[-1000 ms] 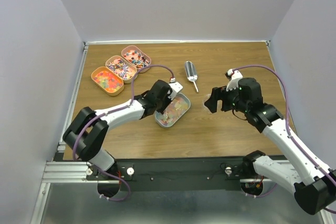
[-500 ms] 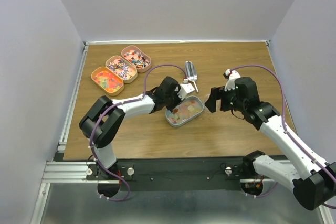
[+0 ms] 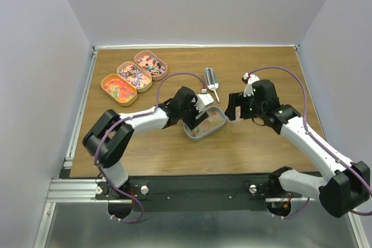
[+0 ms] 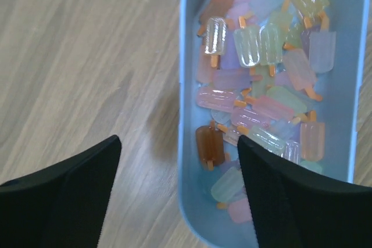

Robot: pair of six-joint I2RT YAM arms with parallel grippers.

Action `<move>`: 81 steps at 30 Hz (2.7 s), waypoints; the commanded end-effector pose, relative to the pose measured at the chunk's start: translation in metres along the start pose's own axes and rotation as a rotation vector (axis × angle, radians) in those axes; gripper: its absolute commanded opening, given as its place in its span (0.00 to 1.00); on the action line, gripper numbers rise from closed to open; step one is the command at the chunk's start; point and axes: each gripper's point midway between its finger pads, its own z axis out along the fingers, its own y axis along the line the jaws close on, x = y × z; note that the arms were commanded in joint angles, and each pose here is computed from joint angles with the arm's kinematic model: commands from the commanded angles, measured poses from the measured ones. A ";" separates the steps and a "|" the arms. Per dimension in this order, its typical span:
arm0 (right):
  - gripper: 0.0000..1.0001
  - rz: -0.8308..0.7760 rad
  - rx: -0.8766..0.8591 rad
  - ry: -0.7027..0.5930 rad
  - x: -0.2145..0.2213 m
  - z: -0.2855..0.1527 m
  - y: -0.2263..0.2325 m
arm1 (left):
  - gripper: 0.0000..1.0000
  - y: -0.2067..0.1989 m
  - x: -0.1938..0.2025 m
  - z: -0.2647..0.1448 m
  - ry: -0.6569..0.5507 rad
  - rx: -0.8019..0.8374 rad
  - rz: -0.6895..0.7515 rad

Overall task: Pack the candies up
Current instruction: Place the storage box at the center of the board, then pick up the spatula from the center of the board.

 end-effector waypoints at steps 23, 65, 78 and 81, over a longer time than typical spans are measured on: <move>0.61 -0.123 -0.078 0.090 -0.116 0.228 -0.060 | 0.98 0.135 -0.019 -0.210 -0.366 -0.849 -0.584; 0.01 0.167 0.188 -0.068 -0.157 0.164 -0.055 | 0.98 0.088 -0.061 -0.178 -0.450 -0.580 -0.510; 0.01 0.374 0.480 -0.121 -0.121 0.091 -0.024 | 0.97 -0.025 -0.156 -0.145 -0.612 -0.302 -0.352; 0.01 0.406 0.475 -0.105 -0.114 0.081 -0.016 | 0.88 -0.027 -0.166 -0.146 -0.676 -0.289 -0.356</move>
